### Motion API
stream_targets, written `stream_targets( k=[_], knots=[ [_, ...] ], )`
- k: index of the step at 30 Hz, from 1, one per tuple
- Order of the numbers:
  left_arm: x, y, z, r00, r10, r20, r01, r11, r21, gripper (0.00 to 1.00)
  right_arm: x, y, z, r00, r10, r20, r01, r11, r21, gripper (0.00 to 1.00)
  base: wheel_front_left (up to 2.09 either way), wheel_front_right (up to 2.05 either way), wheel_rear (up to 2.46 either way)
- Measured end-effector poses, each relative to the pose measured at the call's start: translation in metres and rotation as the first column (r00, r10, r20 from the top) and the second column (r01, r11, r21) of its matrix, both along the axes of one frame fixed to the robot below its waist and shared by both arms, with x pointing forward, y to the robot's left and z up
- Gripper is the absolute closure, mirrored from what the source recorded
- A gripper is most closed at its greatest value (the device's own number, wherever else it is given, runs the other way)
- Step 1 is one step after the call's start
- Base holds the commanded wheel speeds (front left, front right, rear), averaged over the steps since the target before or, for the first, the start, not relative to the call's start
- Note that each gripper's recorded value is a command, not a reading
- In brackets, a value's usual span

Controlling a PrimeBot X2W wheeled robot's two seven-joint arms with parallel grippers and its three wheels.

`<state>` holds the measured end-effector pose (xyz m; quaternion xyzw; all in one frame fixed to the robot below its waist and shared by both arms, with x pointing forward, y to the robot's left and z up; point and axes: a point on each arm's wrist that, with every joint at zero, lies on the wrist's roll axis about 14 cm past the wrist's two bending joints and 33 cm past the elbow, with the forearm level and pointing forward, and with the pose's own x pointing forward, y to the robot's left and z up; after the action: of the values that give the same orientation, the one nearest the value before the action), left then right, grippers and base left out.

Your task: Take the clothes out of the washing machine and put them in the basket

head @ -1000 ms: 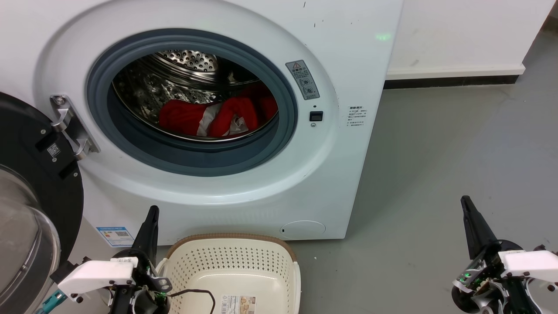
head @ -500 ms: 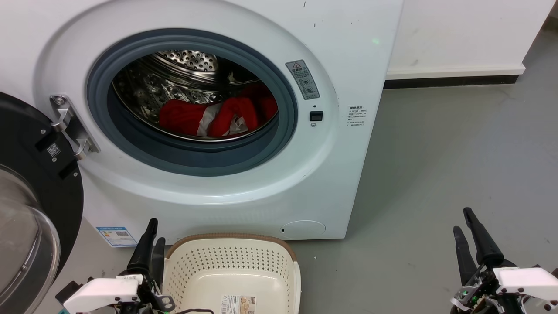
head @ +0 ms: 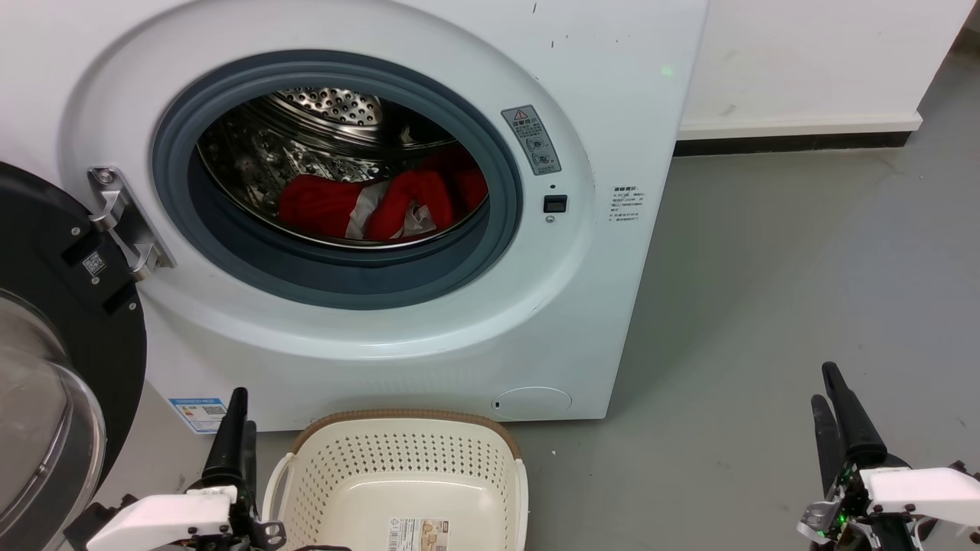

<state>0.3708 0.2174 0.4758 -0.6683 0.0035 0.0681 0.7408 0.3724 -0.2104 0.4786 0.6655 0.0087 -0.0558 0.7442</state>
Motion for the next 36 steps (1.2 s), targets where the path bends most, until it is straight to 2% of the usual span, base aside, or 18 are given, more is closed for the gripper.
stream_targets(
  k=[6, 11, 15, 22, 31, 36],
  knots=[
    [-0.001, 0.016, 0.002, 0.999, 0.047, -0.006, -0.046, 0.995, 0.092, 0.00, -0.002, -0.004, 0.001, 1.000, -0.006, -0.008, 0.004, 0.991, -0.136, 0.00, 0.00, 0.00, 0.00],
    [-0.001, 0.027, 0.011, 0.997, 0.080, -0.009, -0.076, 0.976, 0.206, 0.00, 0.001, -0.003, 0.014, 1.000, 0.009, 0.024, -0.002, 0.962, -0.275, 0.00, 0.00, 0.00, 0.00],
    [0.002, 0.033, 0.026, 0.995, 0.101, 0.023, -0.103, 0.956, 0.273, 0.00, 0.004, 0.000, 0.029, 0.998, 0.028, 0.057, -0.003, 0.917, -0.398, 0.00, 0.00, 0.00, 0.00],
    [0.006, 0.029, 0.052, 0.992, 0.094, 0.086, -0.120, 0.914, 0.386, 0.00, 0.007, 0.010, 0.050, 0.992, 0.072, 0.105, 0.004, 0.808, -0.589, 0.00, 0.00, 0.00, 0.00],
    [0.004, 0.016, 0.064, 0.991, 0.052, 0.124, -0.109, 0.851, 0.514, 0.00, 0.006, 0.015, 0.062, 0.987, 0.092, 0.129, 0.028, 0.700, -0.714, 0.00, 0.00, 0.00, 0.00],
    [0.004, 0.009, 0.074, 0.989, 0.033, 0.141, -0.113, 0.786, 0.608, 0.00, 0.006, 0.019, 0.068, 0.984, 0.106, 0.144, 0.043, 0.640, -0.767, 0.00, 0.00, 0.00, 0.00]
  ],
)
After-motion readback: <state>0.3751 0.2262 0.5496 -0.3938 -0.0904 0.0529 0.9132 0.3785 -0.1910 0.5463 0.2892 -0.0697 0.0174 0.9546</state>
